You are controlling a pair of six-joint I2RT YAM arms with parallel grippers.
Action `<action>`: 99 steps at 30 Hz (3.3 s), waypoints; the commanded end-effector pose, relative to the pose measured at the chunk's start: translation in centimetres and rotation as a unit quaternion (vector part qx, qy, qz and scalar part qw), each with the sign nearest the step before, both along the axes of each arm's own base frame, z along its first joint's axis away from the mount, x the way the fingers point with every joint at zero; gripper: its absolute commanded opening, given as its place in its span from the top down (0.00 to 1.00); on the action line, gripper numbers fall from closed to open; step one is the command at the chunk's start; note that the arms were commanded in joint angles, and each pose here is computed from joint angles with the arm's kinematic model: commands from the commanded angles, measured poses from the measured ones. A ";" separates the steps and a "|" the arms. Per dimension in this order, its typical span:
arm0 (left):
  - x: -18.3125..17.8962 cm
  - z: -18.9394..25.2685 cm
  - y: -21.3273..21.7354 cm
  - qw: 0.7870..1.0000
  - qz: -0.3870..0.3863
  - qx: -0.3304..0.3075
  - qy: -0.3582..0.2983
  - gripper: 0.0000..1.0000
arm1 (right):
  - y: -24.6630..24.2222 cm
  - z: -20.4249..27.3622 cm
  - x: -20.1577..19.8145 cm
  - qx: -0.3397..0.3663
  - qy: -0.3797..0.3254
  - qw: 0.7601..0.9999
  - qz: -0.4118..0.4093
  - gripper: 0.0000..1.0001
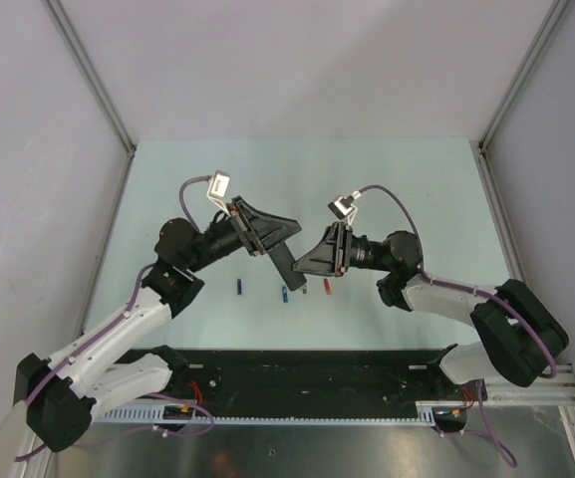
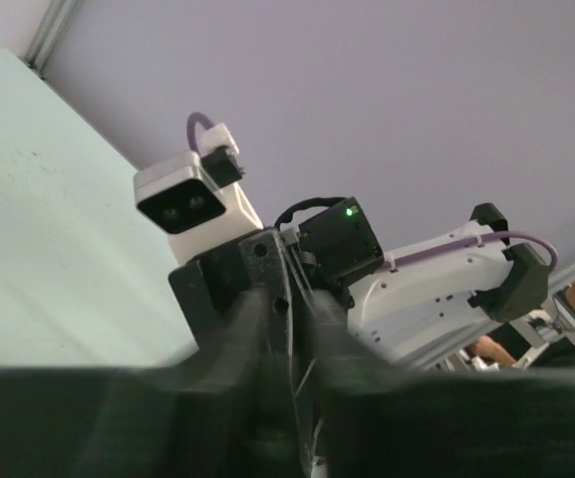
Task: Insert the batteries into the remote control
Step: Adjust the remote control.
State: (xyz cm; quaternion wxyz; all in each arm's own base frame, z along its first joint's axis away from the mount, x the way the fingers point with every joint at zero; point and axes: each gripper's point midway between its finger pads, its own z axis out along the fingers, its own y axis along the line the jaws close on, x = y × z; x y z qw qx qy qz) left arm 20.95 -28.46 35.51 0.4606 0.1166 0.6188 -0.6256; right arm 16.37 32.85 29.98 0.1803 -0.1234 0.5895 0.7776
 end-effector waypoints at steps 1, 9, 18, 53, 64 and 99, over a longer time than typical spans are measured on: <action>-0.9 1.0 -0.2 0.999 -0.021 -0.017 -0.019 1.00 | -1.0 2.8 -2.2 0.068 -0.054 0.996 0.038 0.76; -1.0 -0.2 -0.3 1.000 -0.025 -0.009 -0.012 1.00 | -1.5 3.3 -2.9 0.061 -0.075 0.994 0.042 1.00; -0.6 -1.1 -0.5 1.000 -0.020 -0.005 0.004 1.00 | -0.6 1.5 -2.0 -0.024 -0.076 0.997 -0.001 0.84; -0.2 -4.0 -0.2 0.999 -0.018 0.007 0.049 0.15 | 0.5 -0.4 -1.6 -0.139 -0.109 0.983 -0.043 1.00; -1.2 -5.0 0.4 0.998 -0.020 0.000 0.060 0.34 | 0.0 -0.4 -0.5 -0.148 -0.106 0.980 -0.079 1.00; 3.0 -8.6 -1.5 0.981 0.005 -0.036 0.191 1.00 | -0.8 -3.0 5.0 -0.123 0.045 0.989 -0.075 0.77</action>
